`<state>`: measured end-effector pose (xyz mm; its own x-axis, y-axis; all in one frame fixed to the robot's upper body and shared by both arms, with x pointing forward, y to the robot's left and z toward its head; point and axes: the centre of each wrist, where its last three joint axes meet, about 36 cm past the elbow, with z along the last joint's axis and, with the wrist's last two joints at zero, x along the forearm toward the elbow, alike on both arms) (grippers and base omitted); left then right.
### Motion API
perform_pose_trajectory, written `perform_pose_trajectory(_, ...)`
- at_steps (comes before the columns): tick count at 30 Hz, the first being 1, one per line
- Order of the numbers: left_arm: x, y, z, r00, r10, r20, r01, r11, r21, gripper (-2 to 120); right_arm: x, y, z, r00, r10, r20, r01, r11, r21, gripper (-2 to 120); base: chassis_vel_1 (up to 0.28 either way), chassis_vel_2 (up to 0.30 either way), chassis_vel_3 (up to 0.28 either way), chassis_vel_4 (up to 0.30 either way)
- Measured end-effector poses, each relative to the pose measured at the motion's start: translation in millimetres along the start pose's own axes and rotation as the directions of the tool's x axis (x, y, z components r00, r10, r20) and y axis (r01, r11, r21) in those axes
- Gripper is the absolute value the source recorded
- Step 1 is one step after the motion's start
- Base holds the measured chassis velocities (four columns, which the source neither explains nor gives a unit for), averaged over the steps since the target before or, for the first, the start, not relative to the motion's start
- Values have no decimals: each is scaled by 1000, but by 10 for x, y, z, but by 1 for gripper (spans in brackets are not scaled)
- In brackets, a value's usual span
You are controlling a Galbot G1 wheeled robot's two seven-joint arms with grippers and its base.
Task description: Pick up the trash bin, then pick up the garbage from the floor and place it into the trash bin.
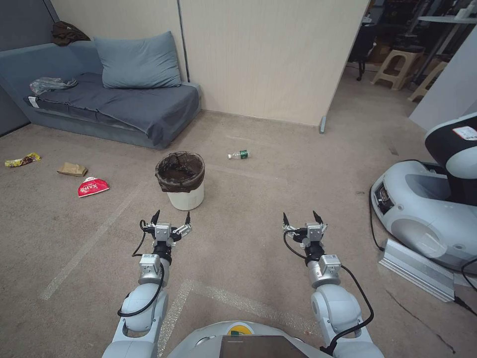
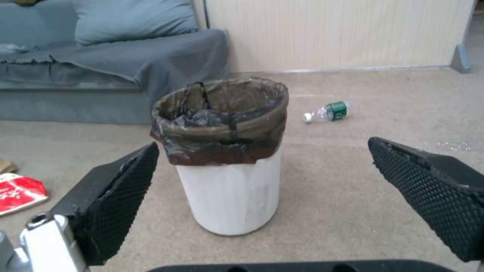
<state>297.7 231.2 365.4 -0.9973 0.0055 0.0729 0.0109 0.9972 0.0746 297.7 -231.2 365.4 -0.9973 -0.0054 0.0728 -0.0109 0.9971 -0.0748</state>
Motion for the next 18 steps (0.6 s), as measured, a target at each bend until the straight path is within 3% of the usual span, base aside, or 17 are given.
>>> perform_pose_trajectory(15, 1, 1, -3, 1000, -1, -1, 1, 1000, 0, 100, 0, 0, 0, 1000, 0, 0, 0, 1000, 0, 100, 0, 0, 0, 0)
perform_pose_trajectory(18, 34, 13, -75, 1000, -13, -9, 13, 1000, -3, 100, 52, -2, -53, 1000, 24, 18, -24, 1000, -3, 100, 0, 0, 0, 0)
